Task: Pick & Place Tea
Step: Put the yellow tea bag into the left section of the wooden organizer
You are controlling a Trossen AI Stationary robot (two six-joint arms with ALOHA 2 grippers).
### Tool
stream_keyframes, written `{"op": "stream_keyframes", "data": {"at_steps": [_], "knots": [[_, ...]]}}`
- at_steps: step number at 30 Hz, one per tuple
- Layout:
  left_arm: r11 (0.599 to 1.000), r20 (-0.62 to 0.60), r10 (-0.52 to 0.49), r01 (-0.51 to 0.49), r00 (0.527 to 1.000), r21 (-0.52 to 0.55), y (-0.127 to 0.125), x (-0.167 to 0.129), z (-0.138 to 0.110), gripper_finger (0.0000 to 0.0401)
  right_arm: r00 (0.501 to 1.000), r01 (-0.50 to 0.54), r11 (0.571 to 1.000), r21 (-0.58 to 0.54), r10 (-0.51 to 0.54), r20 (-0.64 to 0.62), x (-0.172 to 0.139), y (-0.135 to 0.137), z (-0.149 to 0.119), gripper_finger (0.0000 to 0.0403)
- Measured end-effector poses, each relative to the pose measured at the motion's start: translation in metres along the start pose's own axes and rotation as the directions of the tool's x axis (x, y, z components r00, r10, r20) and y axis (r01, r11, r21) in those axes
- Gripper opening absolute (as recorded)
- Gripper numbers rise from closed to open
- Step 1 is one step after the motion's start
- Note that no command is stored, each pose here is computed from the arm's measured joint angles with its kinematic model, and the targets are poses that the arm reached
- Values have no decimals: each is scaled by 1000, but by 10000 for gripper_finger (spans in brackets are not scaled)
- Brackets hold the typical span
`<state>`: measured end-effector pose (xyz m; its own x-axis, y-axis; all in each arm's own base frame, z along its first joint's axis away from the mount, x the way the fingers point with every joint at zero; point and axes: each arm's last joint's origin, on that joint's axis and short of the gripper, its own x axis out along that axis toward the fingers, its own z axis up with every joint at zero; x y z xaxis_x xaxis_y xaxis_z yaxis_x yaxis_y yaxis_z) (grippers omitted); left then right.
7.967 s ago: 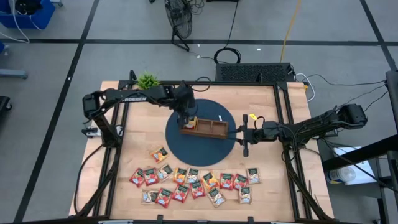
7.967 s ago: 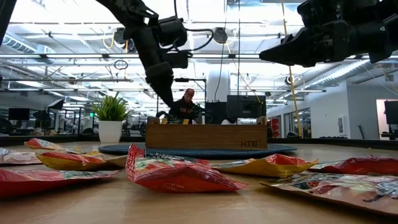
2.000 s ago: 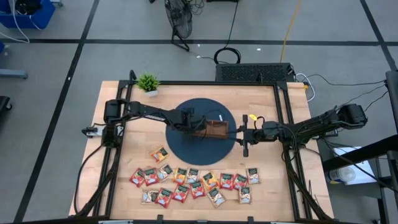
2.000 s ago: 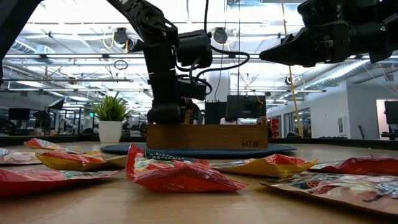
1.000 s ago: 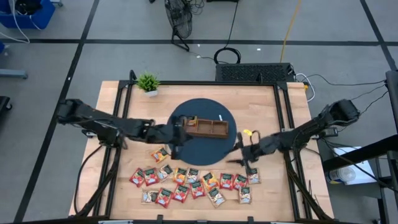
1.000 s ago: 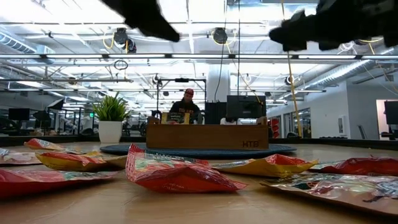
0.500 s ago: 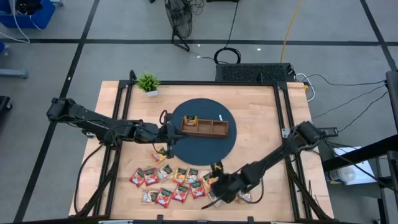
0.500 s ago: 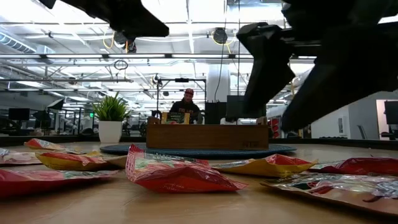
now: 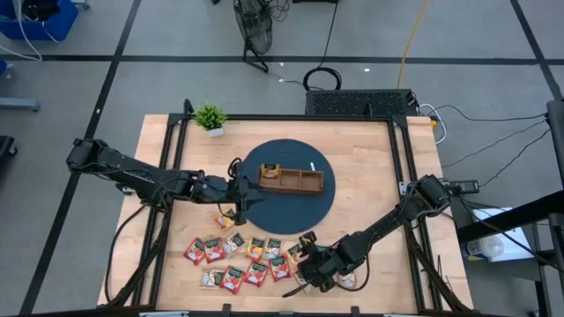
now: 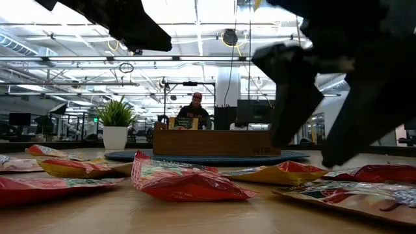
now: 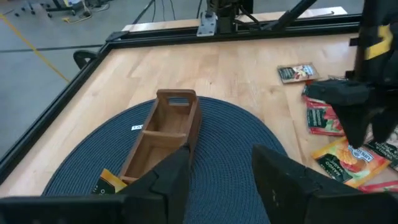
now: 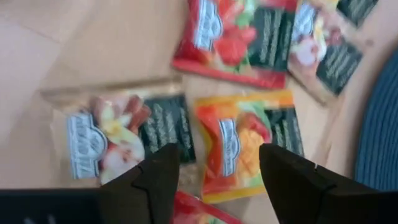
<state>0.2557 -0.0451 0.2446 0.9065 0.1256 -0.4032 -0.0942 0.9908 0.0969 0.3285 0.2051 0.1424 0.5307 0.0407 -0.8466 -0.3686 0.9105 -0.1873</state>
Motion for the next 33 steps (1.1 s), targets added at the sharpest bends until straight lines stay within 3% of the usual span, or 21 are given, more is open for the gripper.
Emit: {"op": "stream_keyframes", "data": {"at_steps": [10, 15, 19, 24, 30, 33], "knots": [[1000, 1, 0, 0, 1000, 0, 0, 0, 0, 177, 1000, 10, 1000, 20, -10, -8, 9, -8, -13, 162], [1000, 1, 0, 0, 1000, -1, 0, 0, 0, 177, 1000, -2, 1000, 7, 2, -14, 10, -9, -14, 102], [1000, 1, 0, 0, 1000, -4, 0, 0, 0, 177, 999, -37, 999, -37, 36, -15, 10, -8, -14, 24], [1000, 0, 0, 0, 1000, -24, 0, 0, 0, 177, 1000, -24, 993, -118, 24, 1, 9, -3, -13, 9], [998, 0, 0, 0, 1000, -57, 0, 0, 0, 177, 984, 177, 958, -224, -174, 33, -1, 2, -12, 3], [994, 1, 1, 0, 1000, -114, 0, 0, 0, 177, 919, 390, 870, -300, -389, 66, -7, 1, -10, 2]]}}
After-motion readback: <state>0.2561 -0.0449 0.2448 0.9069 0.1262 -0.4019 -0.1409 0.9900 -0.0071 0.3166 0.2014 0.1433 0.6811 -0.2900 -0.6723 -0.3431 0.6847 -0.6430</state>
